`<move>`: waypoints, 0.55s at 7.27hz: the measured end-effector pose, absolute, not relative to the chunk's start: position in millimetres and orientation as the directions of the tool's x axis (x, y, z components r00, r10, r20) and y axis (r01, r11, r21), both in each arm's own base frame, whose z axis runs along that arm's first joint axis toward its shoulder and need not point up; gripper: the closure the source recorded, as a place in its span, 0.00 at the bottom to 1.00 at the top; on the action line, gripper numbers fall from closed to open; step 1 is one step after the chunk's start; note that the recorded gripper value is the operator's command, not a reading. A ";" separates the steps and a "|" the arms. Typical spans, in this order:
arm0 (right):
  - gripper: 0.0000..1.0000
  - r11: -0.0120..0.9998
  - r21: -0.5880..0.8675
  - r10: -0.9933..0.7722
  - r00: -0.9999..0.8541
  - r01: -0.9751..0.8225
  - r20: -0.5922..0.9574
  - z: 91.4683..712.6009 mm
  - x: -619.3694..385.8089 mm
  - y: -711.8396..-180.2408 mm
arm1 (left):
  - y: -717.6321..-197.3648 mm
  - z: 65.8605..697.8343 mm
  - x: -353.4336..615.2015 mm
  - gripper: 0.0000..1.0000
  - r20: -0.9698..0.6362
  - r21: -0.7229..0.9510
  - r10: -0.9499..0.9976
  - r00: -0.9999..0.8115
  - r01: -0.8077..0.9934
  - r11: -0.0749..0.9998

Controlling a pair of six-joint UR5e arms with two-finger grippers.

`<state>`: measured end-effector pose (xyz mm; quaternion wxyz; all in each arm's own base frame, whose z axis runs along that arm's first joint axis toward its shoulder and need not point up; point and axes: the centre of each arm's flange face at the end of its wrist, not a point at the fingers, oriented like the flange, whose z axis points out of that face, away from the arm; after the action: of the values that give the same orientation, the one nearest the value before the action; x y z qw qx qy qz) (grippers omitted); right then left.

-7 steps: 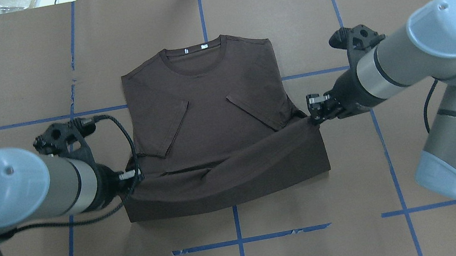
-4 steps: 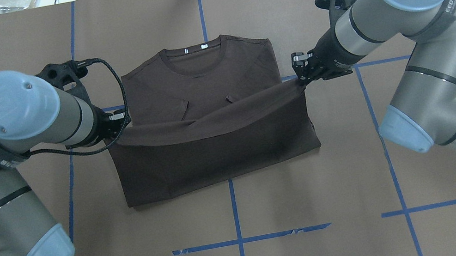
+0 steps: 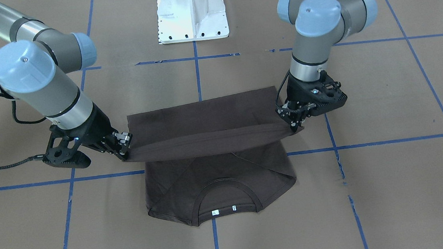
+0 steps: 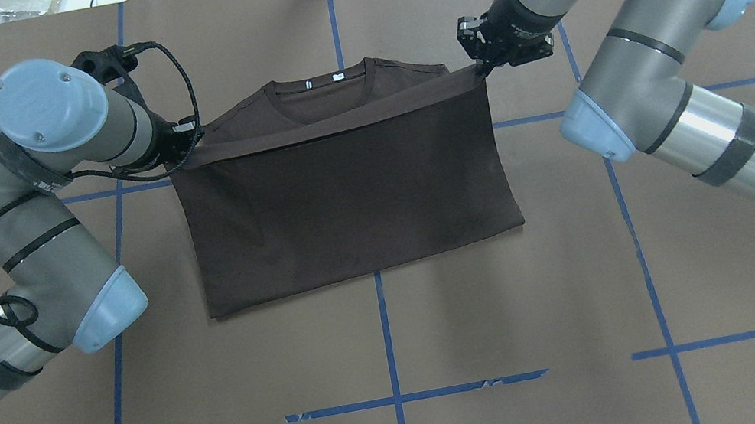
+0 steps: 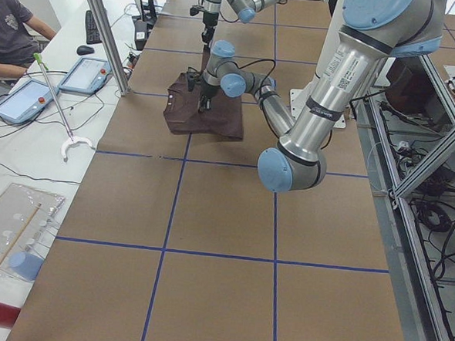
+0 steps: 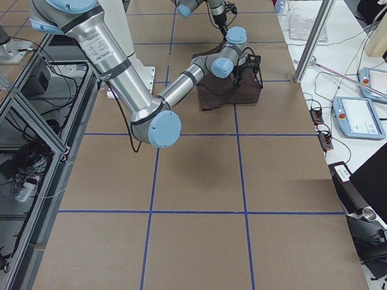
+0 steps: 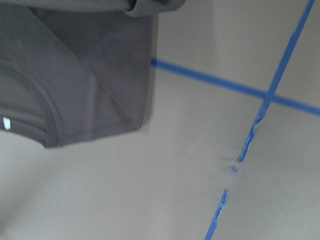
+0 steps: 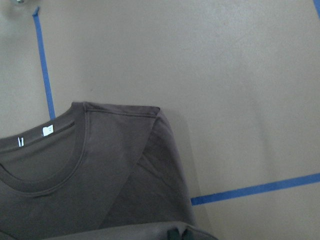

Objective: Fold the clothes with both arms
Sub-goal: 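Lift the hem with both grippers and fold it toward the collar, then release the hem near the collar and raise both grippers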

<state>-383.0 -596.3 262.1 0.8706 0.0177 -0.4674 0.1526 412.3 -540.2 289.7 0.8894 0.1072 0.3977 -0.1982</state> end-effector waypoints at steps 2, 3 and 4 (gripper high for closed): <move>1.00 0.944 -0.135 0.284 0.532 -0.301 0.798 258.1 -395.9 -633.2 | -566.7 317.3 414.2 1.00 -0.750 0.056 -0.255 0.610 0.443 0.895; 1.00 0.940 -0.145 0.299 0.538 -0.310 0.788 258.9 -398.8 -645.7 | -574.4 321.3 414.7 1.00 -0.754 0.062 -0.251 0.607 0.447 0.893; 1.00 0.936 -0.152 0.310 0.543 -0.317 0.781 257.2 -401.6 -656.8 | -579.2 317.3 416.0 1.00 -0.760 0.067 -0.246 0.602 0.449 0.891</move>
<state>-401.6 -656.8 257.2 0.8782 0.0035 -0.4437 0.1785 416.0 -579.2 317.3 0.8859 0.1265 0.4007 -0.1962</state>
